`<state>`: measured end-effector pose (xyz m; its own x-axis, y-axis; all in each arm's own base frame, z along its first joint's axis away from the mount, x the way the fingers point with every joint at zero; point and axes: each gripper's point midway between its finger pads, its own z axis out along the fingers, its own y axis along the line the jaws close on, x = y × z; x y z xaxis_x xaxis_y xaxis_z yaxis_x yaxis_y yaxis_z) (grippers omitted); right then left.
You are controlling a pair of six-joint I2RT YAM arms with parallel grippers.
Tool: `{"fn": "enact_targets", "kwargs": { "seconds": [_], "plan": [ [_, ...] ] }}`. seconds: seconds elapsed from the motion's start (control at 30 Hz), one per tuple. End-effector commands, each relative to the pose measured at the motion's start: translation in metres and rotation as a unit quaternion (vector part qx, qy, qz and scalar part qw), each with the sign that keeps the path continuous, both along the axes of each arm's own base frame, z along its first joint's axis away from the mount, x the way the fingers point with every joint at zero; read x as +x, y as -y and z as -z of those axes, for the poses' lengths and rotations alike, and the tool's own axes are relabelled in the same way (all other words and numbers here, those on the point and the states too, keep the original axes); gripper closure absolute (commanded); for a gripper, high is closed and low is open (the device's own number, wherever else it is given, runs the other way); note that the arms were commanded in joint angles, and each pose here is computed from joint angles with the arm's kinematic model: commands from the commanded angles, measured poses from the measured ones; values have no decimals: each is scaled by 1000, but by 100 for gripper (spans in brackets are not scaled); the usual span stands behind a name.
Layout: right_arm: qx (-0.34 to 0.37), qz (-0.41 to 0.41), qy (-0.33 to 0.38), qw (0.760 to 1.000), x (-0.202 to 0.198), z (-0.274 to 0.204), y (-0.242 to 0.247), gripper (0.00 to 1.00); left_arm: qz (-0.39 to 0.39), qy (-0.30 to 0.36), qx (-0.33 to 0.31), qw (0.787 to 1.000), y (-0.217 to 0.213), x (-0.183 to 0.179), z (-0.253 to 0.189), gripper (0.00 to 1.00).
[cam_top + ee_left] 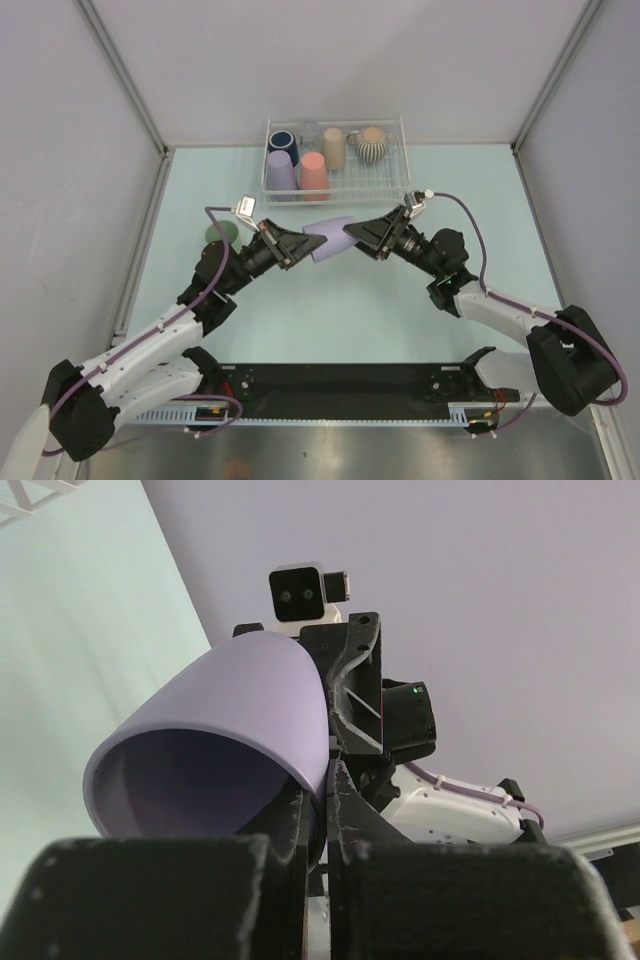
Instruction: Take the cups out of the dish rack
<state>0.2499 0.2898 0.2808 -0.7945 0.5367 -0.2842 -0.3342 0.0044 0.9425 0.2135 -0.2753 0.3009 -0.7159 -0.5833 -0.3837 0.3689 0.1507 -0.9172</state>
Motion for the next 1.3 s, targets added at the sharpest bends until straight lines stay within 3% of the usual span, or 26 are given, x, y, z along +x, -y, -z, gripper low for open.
{"fn": "enact_targets", "kwargs": {
  "seconds": [0.0, 0.07, 0.1, 0.17, 0.2, 0.4, 0.47, 0.5, 0.53, 0.57, 0.67, 0.83, 0.97, 1.07, 1.27],
  "plan": [
    [-26, -49, 14, 998, -12, 3, -15, 58, 3, 14, 32, 999, 4, 0, -5, 100],
    [-31, -48, 15, 998, -12, 0, -14, 41, -2, 15, 35, 999, 2, 1, -6, 100],
    [-39, -42, 10, 998, -9, 2, -9, 28, -9, 8, 45, 999, 1, 3, -4, 99],
    [-50, -26, 8, 998, -4, -2, -3, 18, -9, 10, 52, 999, 1, 2, -3, 100],
    [-68, -7, 5, 998, 2, 0, 7, 1, -12, 4, 64, 998, -1, 2, 0, 100],
    [-171, 142, -6, 975, 38, -15, 66, 0, -36, -15, 123, 992, -10, 8, 14, 100],
    [-222, 212, 8, 952, 52, -24, 95, 0, -61, -26, 160, 985, -18, 15, 21, 100],
    [-273, 218, -25, 936, 50, -6, 105, 0, -66, -32, 203, 976, -25, 15, 24, 100],
    [-306, 230, 5, 924, 54, -25, 109, 0, -72, -42, 235, 968, -28, 19, 31, 100],
    [-359, 255, -28, 897, 55, -8, 125, 0, -91, -44, 287, 953, -41, 22, 28, 100],
    [-442, 288, -28, 849, 55, -4, 145, 0, -124, -67, 401, 905, -66, 35, 28, 100],
    [-488, 300, -43, 818, 46, 13, 160, 0, -112, -95, 603, 784, -97, 60, 49, 100],
    [-522, 286, -52, 802, 34, 28, 161, 0, -93, -86, 670, 732, -107, 70, 51, 100],
    [-527, 285, -50, 799, 29, 32, 163, 0, -82, -87, 690, 713, -108, 76, 56, 100],
    [-534, 280, -43, 797, 24, 34, 166, 0, -43, -100, 705, 701, -101, 80, 77, 100]
  ]
}}
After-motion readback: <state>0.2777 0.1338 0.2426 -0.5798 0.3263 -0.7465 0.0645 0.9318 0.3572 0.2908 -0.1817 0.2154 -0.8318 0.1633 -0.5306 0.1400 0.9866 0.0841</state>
